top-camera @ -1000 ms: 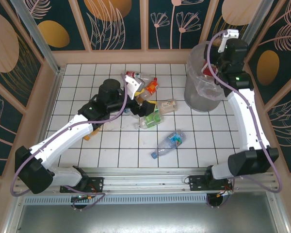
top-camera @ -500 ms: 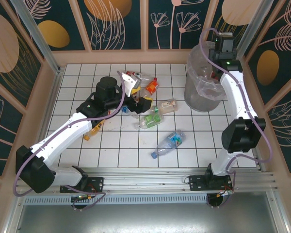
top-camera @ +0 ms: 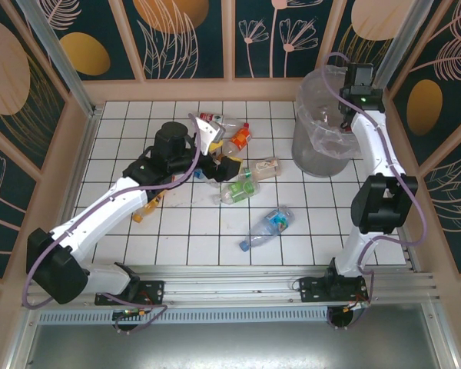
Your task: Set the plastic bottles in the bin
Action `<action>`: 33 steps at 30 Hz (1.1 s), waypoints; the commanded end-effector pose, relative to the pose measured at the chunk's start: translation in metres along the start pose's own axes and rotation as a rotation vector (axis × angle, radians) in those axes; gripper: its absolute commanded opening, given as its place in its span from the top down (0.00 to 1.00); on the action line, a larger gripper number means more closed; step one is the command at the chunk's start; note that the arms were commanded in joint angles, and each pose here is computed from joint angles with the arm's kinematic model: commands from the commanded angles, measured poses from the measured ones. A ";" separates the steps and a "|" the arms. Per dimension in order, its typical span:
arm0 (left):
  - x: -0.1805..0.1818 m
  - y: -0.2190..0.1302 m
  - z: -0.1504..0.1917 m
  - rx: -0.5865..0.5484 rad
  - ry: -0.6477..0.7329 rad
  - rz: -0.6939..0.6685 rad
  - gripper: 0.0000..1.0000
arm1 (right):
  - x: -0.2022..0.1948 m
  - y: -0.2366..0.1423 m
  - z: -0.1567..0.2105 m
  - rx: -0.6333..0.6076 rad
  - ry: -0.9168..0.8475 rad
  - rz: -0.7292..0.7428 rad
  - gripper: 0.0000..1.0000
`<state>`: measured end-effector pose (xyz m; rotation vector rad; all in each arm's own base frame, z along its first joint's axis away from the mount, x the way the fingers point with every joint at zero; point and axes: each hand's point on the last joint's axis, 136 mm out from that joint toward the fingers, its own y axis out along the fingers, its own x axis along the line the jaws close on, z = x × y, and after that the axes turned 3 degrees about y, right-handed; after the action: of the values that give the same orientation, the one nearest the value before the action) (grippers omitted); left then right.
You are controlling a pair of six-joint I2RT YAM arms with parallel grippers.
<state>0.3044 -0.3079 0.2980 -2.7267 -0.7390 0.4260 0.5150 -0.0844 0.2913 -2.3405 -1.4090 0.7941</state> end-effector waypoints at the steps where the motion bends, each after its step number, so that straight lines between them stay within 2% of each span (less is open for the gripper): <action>1: -0.004 0.002 0.000 0.015 0.005 0.037 0.01 | 0.004 0.015 0.009 0.020 -0.026 -0.001 0.29; 11: -0.003 0.005 0.003 0.024 -0.001 0.038 0.01 | 0.019 0.030 0.023 0.049 -0.038 -0.048 0.21; 18: -0.002 0.006 0.004 0.025 -0.002 0.036 0.01 | 0.024 0.021 0.015 0.032 -0.008 -0.098 0.16; 22: -0.003 0.006 0.004 0.029 -0.004 0.038 0.01 | 0.022 0.011 0.005 0.003 0.022 -0.118 0.16; 27: -0.002 0.005 0.005 0.033 -0.006 0.036 0.01 | 0.015 0.005 0.000 0.005 0.108 -0.158 0.30; 30: -0.003 0.005 0.005 0.034 -0.009 0.040 0.01 | 0.003 0.017 0.009 0.057 0.185 -0.194 0.33; 33: -0.003 0.004 0.005 0.031 -0.008 0.041 0.01 | 0.003 0.021 0.012 0.085 0.226 -0.252 0.30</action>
<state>0.3024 -0.3111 0.2854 -2.6991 -0.6976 0.4625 0.5280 -0.0861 0.2551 -2.1111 -1.4907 0.6144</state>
